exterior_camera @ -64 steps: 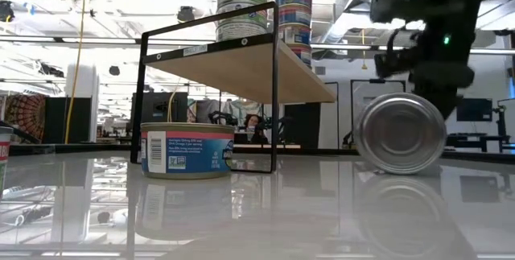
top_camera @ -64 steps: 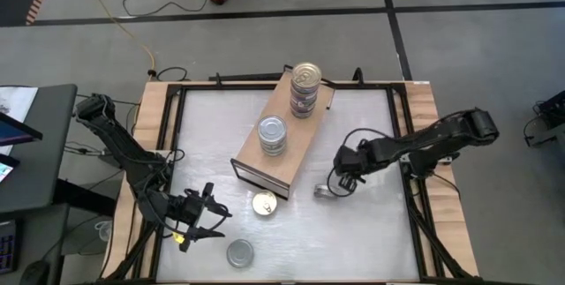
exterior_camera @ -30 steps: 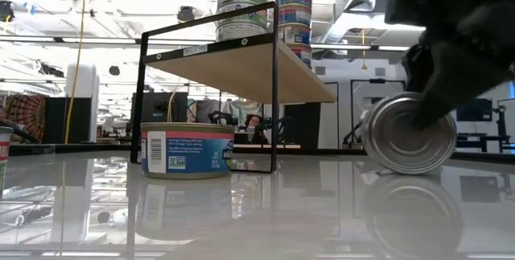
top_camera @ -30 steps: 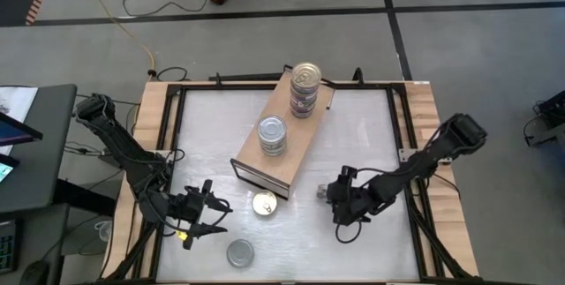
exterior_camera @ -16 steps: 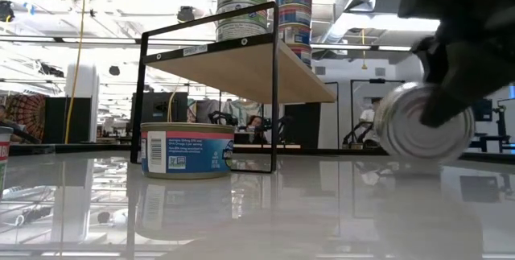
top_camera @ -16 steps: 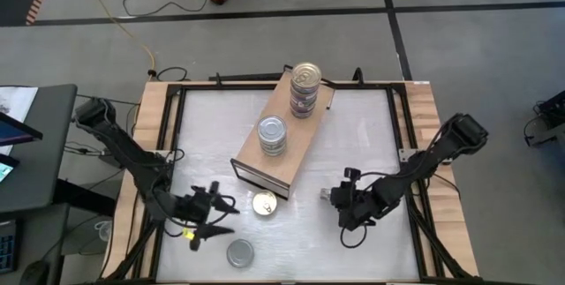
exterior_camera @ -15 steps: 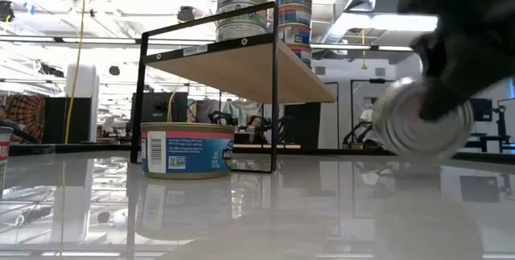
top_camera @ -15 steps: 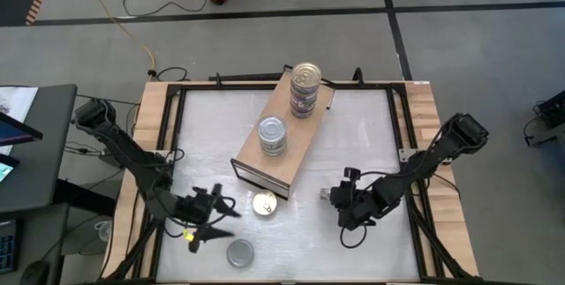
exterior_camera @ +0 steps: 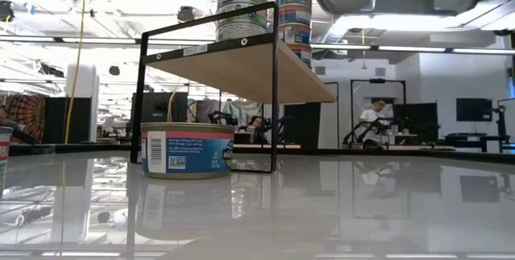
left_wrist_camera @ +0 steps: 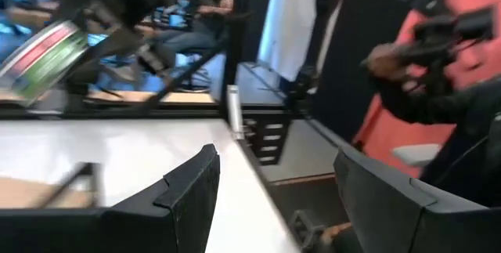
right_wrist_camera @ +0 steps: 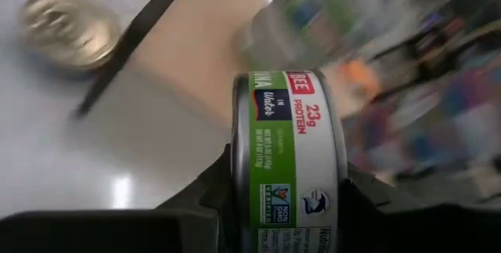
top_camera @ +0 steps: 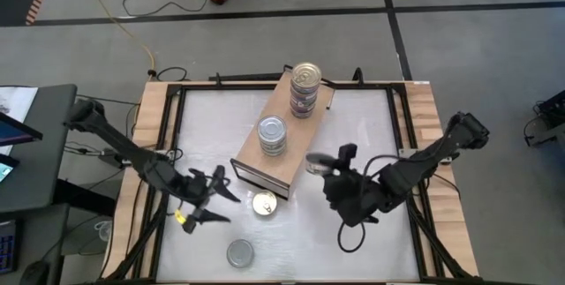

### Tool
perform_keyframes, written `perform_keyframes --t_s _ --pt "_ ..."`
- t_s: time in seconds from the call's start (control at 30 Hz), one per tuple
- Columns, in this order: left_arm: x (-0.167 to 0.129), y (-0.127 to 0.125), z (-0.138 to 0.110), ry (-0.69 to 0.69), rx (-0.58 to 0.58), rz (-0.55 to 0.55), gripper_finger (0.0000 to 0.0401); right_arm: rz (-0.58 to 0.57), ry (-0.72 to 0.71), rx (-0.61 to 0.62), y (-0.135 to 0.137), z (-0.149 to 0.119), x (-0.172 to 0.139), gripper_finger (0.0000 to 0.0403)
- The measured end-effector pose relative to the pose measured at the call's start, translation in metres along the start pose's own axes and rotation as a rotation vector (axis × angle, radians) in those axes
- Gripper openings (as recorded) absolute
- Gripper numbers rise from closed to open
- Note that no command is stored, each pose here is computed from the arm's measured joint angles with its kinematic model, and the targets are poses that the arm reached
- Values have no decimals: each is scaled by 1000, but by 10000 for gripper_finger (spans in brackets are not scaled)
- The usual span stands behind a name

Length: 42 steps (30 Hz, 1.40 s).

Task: Stack canned seafood by type on shelf
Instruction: Stack the green tuna can on top of the stacked green tuna can on the shelf

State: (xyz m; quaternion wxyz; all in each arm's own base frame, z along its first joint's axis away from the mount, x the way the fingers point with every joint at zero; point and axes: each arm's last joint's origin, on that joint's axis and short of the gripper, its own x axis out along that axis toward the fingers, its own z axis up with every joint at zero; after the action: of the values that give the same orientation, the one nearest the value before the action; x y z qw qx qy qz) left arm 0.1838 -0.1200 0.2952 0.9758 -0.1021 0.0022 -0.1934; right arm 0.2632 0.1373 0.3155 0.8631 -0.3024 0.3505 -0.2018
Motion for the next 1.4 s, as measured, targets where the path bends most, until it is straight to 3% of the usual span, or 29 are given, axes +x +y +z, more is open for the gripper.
perform_keyframes --t_s 0.17,0.33,0.53,0.67,1.0,1.4 --pt "-27 8 14 9 78 45 240 -123 -130 -180 -23 35 0 159" --pt "-36 8 21 -12 146 -7 240 -252 -209 -316 -43 61 16 188" --pt "-36 6 20 0 177 -86 240 -296 -235 -445 -60 70 40 166" --pt "-38 6 20 7 187 -91 240 -311 -171 -524 -58 68 63 158" --pt "-60 20 31 -11 171 -7 240 -336 -104 -611 -55 68 105 199" --pt "-75 31 36 -14 122 63 240 -319 -134 -602 -56 68 101 210"
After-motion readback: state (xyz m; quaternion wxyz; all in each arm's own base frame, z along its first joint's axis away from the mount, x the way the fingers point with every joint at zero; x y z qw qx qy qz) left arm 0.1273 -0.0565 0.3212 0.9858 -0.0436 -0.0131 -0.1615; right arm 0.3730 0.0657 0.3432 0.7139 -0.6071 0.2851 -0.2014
